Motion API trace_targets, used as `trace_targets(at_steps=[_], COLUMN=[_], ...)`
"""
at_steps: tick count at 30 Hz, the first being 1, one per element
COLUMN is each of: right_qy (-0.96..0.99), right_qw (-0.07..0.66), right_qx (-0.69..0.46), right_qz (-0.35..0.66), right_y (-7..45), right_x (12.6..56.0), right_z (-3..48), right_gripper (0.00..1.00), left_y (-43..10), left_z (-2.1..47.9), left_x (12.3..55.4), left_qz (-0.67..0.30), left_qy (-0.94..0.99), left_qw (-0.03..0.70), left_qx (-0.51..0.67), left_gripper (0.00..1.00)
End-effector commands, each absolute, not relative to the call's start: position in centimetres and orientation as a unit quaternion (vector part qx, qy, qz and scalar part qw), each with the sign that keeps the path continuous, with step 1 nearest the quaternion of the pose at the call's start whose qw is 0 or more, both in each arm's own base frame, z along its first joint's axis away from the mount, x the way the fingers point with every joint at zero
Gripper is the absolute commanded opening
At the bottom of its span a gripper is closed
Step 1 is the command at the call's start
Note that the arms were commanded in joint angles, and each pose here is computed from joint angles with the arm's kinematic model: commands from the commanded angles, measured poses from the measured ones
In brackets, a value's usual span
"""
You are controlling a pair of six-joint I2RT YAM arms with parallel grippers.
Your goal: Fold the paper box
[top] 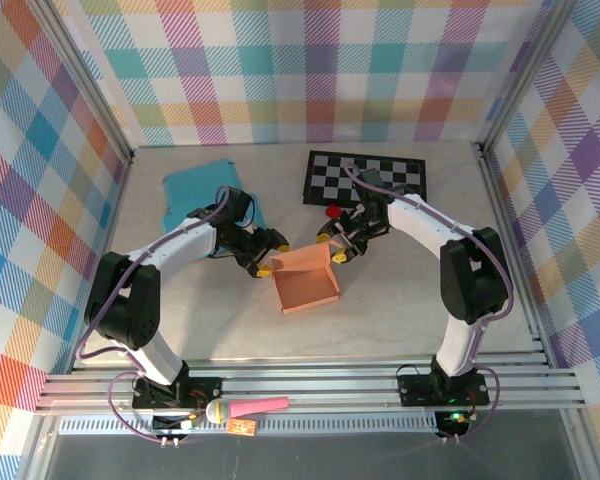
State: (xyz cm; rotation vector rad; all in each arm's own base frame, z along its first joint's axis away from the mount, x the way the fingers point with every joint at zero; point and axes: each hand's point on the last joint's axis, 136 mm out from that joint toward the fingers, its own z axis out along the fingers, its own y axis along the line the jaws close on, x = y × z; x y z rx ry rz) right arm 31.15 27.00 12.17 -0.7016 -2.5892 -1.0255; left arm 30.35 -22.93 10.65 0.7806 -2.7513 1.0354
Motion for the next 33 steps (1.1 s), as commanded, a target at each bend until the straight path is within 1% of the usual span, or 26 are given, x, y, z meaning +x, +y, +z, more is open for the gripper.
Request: trace_targets(at_steps=[1, 3, 8, 14, 19, 25, 33], right_qy=[-0.889, -0.889, -0.891, -0.902, -0.923, -0.937, -0.955], right_qw=[0.139, 0.139, 0.14, 0.13, 0.099, 0.068, 0.043], right_qx=[-0.233, -0.233, -0.228, -0.213, -0.171, -0.134, -0.092], right_qz=[-0.369, -0.369, -0.367, -0.351, -0.329, -0.317, -0.277], right_y=[27.8, 27.8, 27.7, 27.0, 26.4, 26.1, 25.4], right_x=[30.8, 30.7, 30.3, 29.6, 29.1, 28.6, 27.9], right_z=[13.2, 13.2, 13.1, 12.7, 12.3, 11.8, 10.6], right_gripper=[0.5, 0.49, 0.46, 0.43, 0.42, 0.41, 0.4], left_y=[-23.7, -23.8, -23.9, -24.3, -24.4, -24.0, -23.4], left_z=[11.0, 11.0, 11.1, 11.2, 11.4, 10.3, 9.2], left_x=[30.1, 30.1, 30.5, 30.7, 30.7, 29.8, 29.2], left_qz=[0.355, 0.355, 0.357, 0.357, 0.355, 0.332, 0.297], left_qy=[-0.898, -0.898, -0.897, -0.9, -0.907, -0.921, -0.94], left_qw=[0.055, 0.054, 0.042, 0.031, 0.008, -0.007, -0.032], left_qx=[0.256, 0.255, 0.257, 0.25, 0.226, 0.201, 0.166], left_gripper=[0.65, 0.63, 0.5, 0.42, 0.38, 0.35, 0.33])
